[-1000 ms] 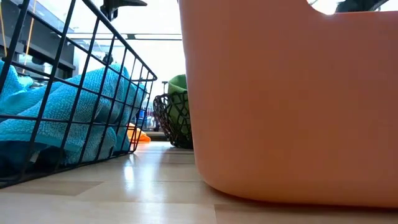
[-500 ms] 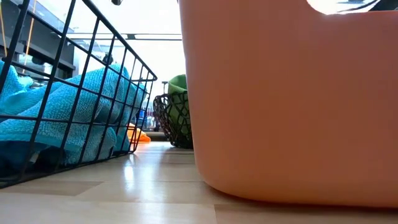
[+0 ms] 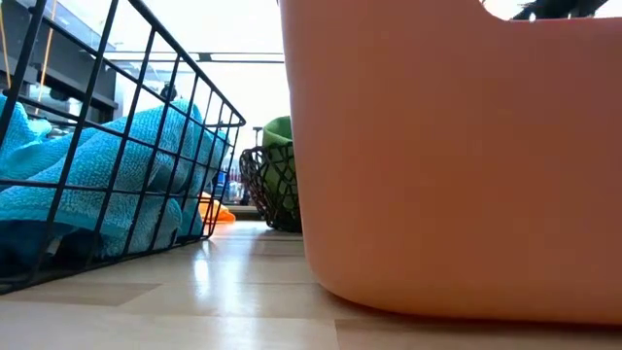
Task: Sort microfiber towel by color & place in baskets
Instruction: Put the top right orange microfiber towel into the orange bin
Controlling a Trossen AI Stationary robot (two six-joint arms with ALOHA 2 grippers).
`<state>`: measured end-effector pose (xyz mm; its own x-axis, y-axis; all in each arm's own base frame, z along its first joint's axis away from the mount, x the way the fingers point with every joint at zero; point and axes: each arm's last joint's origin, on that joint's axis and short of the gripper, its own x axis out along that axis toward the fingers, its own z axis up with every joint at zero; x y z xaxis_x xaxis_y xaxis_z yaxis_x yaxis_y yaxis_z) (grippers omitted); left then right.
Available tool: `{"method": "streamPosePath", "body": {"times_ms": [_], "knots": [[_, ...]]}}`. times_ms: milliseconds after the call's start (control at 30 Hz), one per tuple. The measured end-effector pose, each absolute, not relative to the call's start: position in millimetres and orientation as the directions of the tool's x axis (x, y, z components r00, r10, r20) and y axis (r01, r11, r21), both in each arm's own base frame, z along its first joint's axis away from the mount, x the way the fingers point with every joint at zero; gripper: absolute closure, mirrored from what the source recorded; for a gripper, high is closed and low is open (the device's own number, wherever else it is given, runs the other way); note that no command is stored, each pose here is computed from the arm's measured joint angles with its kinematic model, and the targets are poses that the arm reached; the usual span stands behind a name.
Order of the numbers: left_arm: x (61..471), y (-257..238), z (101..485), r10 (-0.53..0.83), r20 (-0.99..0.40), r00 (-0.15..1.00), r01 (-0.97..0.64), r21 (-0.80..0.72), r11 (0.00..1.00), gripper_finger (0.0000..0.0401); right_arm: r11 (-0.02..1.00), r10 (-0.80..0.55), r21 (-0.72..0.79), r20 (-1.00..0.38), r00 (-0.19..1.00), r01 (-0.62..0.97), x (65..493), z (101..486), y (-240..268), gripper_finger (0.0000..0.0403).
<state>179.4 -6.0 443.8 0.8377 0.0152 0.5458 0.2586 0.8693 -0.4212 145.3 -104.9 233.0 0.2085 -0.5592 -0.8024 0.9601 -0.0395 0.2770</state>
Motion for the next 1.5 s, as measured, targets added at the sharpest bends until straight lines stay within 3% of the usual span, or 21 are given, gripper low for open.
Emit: {"method": "streamPosePath", "body": {"times_ms": [100,233,400,533,733,967,1233,1500], "knots": [[179,-6,443,0.014,0.535,0.844,0.246,-0.411,0.878,0.0219,0.061,-0.677,0.369,-0.667,0.310,0.928,145,286,-105,0.0399],[181,-6,440,-0.001,0.509,0.861,0.243,-0.409,0.880,0.0219,0.362,-0.700,0.511,-0.404,0.589,0.780,148,358,-85,0.0400],[181,-8,440,-0.042,0.506,0.862,0.263,-0.373,0.890,0.0219,0.674,-0.485,0.558,-0.162,0.859,0.485,160,402,-41,0.0401],[181,-8,440,-0.044,0.504,0.863,0.259,-0.366,0.894,0.0219,0.791,-0.274,0.545,-0.093,0.957,0.279,178,400,0,0.0402],[182,-8,438,-0.044,0.487,0.872,0.251,-0.369,0.895,0.0219,0.810,0.022,0.583,-0.125,0.992,0.056,206,372,67,0.0402],[182,-7,437,-0.042,0.476,0.878,0.242,-0.368,0.898,0.0219,0.779,0.220,0.616,-0.094,0.971,-0.117,219,357,126,0.0402],[183,-7,437,-0.022,0.473,0.881,0.224,-0.375,0.900,0.0219,0.800,0.148,0.597,-0.288,0.946,0.056,237,319,143,0.0402],[183,-7,436,-0.020,0.467,0.884,0.223,-0.384,0.896,0.0219,0.805,0.204,0.554,-0.594,0.778,0.212,250,268,149,0.0402]]}}
